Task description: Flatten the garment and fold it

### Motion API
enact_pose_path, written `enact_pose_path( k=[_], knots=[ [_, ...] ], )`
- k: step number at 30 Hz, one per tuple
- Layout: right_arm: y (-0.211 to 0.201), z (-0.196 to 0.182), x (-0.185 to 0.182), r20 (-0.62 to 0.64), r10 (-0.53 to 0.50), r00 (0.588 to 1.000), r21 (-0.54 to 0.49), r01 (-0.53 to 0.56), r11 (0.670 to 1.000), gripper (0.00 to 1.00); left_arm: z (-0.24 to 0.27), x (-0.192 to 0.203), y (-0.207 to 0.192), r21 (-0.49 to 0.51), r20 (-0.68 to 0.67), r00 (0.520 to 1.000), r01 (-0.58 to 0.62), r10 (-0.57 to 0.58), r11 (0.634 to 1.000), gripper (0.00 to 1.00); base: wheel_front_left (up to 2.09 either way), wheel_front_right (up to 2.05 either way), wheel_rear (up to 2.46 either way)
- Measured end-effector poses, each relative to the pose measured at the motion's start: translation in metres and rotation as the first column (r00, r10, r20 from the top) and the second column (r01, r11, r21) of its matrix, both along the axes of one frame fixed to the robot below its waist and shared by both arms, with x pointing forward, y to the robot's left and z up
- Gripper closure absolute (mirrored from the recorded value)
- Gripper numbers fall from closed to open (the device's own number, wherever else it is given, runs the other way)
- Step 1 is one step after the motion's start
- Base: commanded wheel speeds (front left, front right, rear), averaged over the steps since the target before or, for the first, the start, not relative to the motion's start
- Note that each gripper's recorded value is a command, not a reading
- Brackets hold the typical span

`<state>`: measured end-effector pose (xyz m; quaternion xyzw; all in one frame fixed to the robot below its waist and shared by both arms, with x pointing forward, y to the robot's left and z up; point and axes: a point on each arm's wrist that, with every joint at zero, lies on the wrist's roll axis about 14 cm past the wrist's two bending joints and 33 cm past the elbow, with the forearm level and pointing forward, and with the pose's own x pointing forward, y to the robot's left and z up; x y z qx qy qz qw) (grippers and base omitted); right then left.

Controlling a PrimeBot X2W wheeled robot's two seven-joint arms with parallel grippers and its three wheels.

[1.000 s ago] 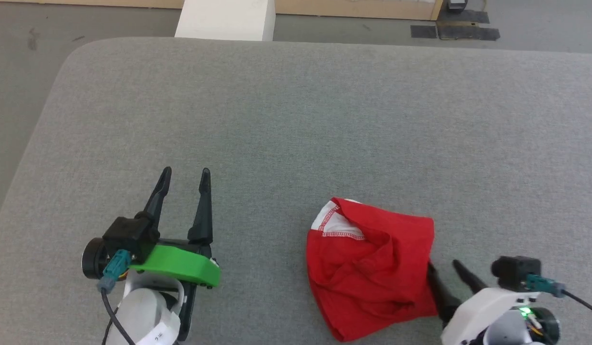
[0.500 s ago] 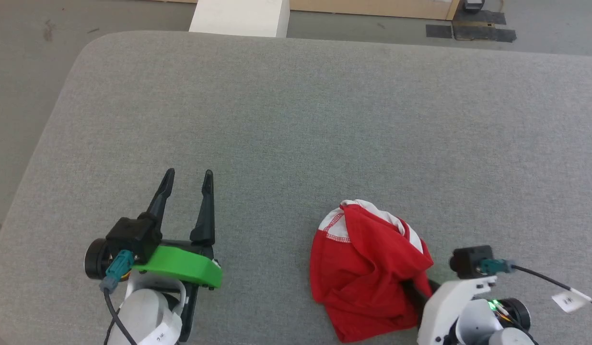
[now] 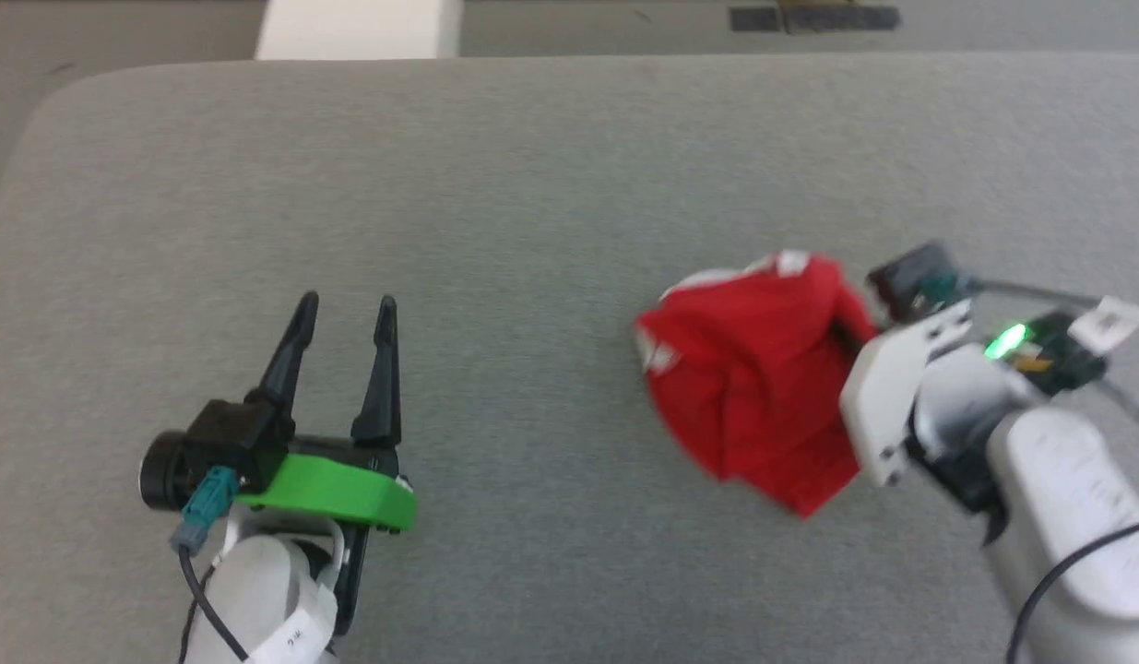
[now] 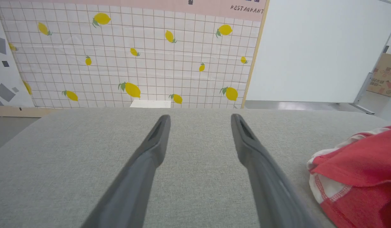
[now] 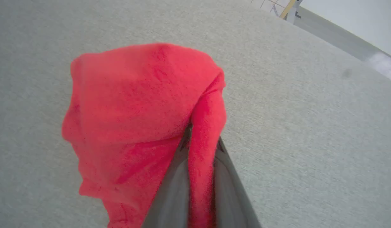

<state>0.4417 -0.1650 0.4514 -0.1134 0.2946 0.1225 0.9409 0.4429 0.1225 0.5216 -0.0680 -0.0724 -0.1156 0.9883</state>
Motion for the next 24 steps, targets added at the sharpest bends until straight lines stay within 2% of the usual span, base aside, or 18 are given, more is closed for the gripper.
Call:
enact_pose_path(
  k=[5, 9, 11, 18, 24],
  knots=[
    [-0.075, 0.006, 0.013, 0.011, -0.117, 0.993, -0.122, 0.118, 0.986, 1.0, 0.008, 0.022, -0.031, 0.011, 0.047, 0.994, 0.095, -0.095, 0.995, 0.0, 0.0, 0.0, 0.0],
    [-0.147, 0.006, 0.011, 0.032, -0.272, 0.962, -0.171, 0.273, 0.947, 1.0, 0.004, 0.04, -0.059, 0.026, 0.064, 0.981, 0.181, -0.182, 0.983, 0.0, 0.0, 0.0, 0.0],
    [-0.18, 0.004, 0.007, 0.049, -0.345, 0.937, -0.196, 0.348, 0.917, 1.0, -0.002, 0.049, -0.073, 0.029, 0.064, 0.973, 0.221, -0.222, 0.975, 0.0, 0.0, 0.0, 0.0],
    [-0.26, -0.01, -0.013, 0.068, -0.512, 0.856, -0.301, 0.507, 0.808, 1.0, -0.029, 0.076, -0.114, 0.055, 0.036, 0.937, 0.344, -0.346, 0.937, 0.0, 0.0, 0.0, 0.0],
    [-0.317, 0.002, -0.018, 0.152, -0.572, 0.806, -0.431, 0.575, 0.696, 1.0, -0.057, 0.093, -0.136, 0.045, 0.0, 0.913, 0.408, -0.408, 0.912, 0.0, 0.0, 0.0, 0.0]
  ],
)
